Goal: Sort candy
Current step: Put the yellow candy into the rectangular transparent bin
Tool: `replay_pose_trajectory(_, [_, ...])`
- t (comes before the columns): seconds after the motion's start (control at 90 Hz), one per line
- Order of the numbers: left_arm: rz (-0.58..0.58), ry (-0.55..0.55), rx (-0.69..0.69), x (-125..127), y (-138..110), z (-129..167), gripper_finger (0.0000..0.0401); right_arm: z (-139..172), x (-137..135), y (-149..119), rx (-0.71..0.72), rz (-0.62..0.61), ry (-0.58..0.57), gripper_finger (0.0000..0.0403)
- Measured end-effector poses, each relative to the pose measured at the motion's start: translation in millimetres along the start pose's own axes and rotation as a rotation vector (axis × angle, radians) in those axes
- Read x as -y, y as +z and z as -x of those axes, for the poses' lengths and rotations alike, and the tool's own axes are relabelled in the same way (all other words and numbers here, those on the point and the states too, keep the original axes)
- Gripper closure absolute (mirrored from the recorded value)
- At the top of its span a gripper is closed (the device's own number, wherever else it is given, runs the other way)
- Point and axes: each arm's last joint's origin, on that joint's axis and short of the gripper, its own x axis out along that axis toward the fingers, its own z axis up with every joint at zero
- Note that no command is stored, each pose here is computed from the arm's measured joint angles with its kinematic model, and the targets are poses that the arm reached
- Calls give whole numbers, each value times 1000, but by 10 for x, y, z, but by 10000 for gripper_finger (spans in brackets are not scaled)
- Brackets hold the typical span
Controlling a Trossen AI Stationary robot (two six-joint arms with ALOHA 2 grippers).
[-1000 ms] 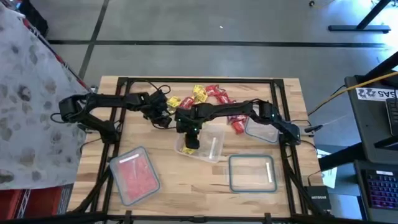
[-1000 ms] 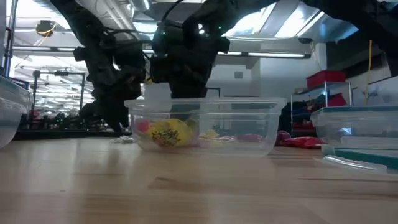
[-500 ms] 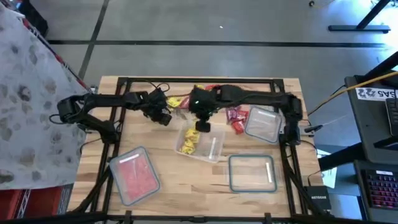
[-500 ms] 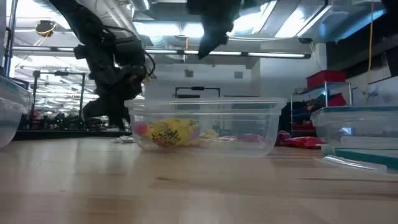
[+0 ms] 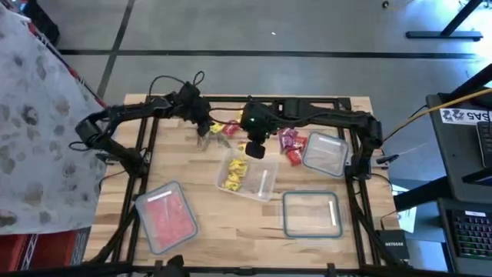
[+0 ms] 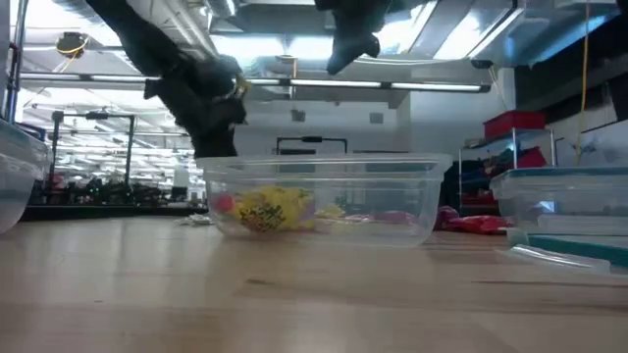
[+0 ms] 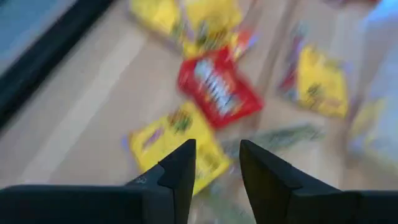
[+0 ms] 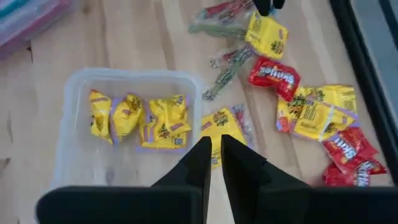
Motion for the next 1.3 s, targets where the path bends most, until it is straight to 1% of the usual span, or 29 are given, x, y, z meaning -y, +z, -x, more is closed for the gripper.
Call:
replay_pose_trajectory(0.133, [28, -13, -77, -45, -92, -210, 250, 1, -42, -3, 1, -3, -1, 379])
replay_pose_trajectory(0.278, [57, 79, -169, -38, -177, -402, 219, 2, -64, -3, 4, -1, 1, 379])
replay_pose_trajectory(0.367, [48, 120, -213, -12, -211, -487, 218, 2, -62, 3, 9, -7, 0, 379])
replay_pose_trajectory(0.422, [31, 121, -225, 17, -216, -533, 228, 2, -58, 3, 10, -9, -9, 379])
replay_pose_trajectory(0.489, [21, 116, -232, 59, -218, -560, 252, 2, -57, 3, 11, -9, -13, 379])
replay_pose_trajectory(0.556, [12, 127, -235, 102, -212, -565, 289, 2, -57, 5, 12, -19, -15, 379])
replay_pose_trajectory(0.633, [6, 133, -229, 147, -194, -542, 340, 2, -57, 4, 12, -29, -15, 379])
replay_pose_trajectory(0.689, [4, 131, -228, 171, -189, -511, 377, 2, -57, 4, 12, -32, -16, 379])
replay_pose_trajectory(0.744, [5, 134, -221, 186, -178, -463, 390, 2, -56, 4, 12, -33, -17, 379])
replay_pose_trajectory(0.822, [9, 142, -189, 208, -132, -362, 396, 0, -56, 4, 12, -35, -17, 379])
replay_pose_trajectory(0.989, [19, 147, -118, 298, -28, -10, 399, 0, -56, 4, 12, -34, -19, 379])
replay_pose_trajectory(1.067, [24, 125, -77, 369, 40, 186, 399, 0, -51, 6, 15, -35, -35, 379])
replay_pose_trajectory(1.144, [29, 75, -26, 436, 86, 354, 399, 1, -46, 11, 22, -35, -53, 379])
replay_pose_trajectory(1.2, [34, 42, 0, 489, 99, 422, 400, 1, -42, 12, 24, -34, -66, 379])
replay_pose_trajectory(1.3, [22, 27, 23, 555, 115, 455, 400, 2, -40, 30, 45, -33, -77, 379])
